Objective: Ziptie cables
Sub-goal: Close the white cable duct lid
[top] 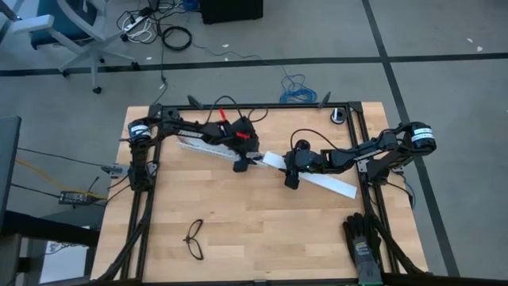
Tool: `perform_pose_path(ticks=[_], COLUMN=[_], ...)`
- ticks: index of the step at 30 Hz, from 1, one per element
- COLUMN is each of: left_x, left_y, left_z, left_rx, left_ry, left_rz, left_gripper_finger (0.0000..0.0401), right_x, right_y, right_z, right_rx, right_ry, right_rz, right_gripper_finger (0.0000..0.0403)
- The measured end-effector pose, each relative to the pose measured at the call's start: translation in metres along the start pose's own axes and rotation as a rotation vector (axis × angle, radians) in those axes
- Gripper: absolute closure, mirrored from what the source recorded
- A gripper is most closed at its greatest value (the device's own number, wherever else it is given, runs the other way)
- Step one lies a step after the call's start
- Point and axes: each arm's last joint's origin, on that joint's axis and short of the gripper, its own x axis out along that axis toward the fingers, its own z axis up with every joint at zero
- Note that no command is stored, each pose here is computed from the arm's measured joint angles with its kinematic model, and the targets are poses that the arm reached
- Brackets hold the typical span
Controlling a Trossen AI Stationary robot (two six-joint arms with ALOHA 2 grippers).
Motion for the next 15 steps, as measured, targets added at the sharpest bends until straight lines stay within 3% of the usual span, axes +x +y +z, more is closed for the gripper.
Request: perform_pose_path(ticks=[15], left_x=[0.0011], left_y=[-0.0003], left_z=[0.0042], left_rx=[0.019], left_ry=[-0.02], left_rz=[0.043], left_gripper_finger=[0.0146], right_x=[0.0], right_y=[0.0003], right_z=[-0.0003], right_rx=[0.005], right_ry=[0.002], right_rz=[0.013], right_gripper_finger=[0.0167])
